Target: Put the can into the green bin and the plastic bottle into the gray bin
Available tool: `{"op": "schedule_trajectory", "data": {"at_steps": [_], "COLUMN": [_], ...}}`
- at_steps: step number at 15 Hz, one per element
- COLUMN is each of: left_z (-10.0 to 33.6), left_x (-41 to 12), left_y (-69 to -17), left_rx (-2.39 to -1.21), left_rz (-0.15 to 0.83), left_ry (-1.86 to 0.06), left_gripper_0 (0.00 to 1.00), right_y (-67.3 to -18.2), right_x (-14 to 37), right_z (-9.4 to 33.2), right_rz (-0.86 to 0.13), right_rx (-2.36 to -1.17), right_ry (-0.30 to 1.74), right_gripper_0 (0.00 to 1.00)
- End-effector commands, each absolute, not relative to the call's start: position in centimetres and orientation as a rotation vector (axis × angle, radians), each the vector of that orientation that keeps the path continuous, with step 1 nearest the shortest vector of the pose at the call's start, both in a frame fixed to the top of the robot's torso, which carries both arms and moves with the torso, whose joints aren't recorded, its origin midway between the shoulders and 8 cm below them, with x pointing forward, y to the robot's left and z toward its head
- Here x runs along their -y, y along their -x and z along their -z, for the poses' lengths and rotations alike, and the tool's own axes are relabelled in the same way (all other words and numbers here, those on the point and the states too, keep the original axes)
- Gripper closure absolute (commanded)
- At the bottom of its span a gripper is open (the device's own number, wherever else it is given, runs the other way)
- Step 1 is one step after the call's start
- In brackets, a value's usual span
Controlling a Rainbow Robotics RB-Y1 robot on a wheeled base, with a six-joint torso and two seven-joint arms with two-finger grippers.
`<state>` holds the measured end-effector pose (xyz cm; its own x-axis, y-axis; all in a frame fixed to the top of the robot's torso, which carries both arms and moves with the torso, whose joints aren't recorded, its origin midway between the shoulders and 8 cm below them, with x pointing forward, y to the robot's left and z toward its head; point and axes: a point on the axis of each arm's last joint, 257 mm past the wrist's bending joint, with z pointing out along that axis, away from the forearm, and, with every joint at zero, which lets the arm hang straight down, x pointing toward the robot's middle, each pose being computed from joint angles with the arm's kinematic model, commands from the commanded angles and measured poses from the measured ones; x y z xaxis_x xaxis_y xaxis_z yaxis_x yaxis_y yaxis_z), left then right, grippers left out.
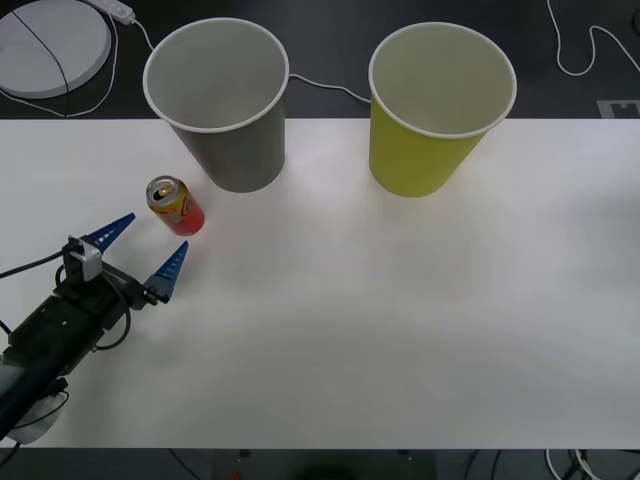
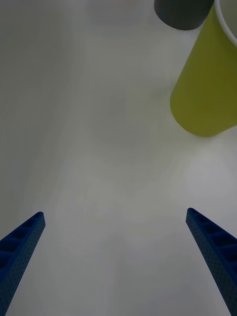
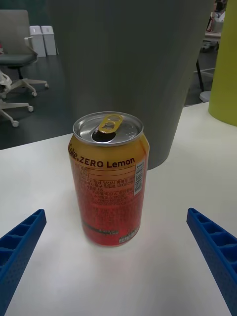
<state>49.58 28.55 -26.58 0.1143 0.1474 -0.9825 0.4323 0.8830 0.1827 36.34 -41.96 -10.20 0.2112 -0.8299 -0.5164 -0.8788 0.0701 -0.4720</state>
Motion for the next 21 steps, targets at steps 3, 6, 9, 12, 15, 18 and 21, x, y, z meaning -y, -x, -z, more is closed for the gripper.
{"op": "schedule_trajectory", "data": {"at_steps": [3, 6, 9, 12, 15, 18, 21], "left_z": [26.4, 26.2, 25.8, 25.6, 25.7, 25.7, 25.7], "left_x": [-26.9, -25.3, -24.7, -24.4, -23.9, -23.8, -23.8], "left_y": [-52.5, -53.4, -54.6, -55.3, -55.4, -55.4, -55.4], "left_rx": [-1.451, -1.444, -1.447, -1.451, -1.451, -1.450, -1.450], "left_rz": [0.257, 0.276, 0.259, 0.255, 0.263, 0.266, 0.263], "left_ry": [-0.497, -0.494, -0.503, -0.511, -0.501, -0.501, -0.505], "left_gripper_0": [0.00, 0.00, 0.00, 0.00, 0.00, 0.89, 1.00], "right_y": [-36.3, -36.3, -36.3, -36.3, -36.3, -36.3, -36.3], "right_x": [42.0, 42.0, 42.0, 42.0, 42.0, 42.0, 42.0], "right_z": [10.2, 10.2, 10.2, 10.2, 10.2, 10.2, 10.2], "right_rz": [-0.083, -0.083, -0.083, -0.083, -0.083, -0.083, -0.083], "right_rx": [-1.604, -1.604, -1.604, -1.604, -1.604, -1.604, -1.604], "right_ry": [1.742, 1.742, 1.742, 1.742, 1.742, 1.742, 1.742], "right_gripper_0": [0.00, 0.00, 0.00, 0.00, 0.00, 0.00, 0.00]}}
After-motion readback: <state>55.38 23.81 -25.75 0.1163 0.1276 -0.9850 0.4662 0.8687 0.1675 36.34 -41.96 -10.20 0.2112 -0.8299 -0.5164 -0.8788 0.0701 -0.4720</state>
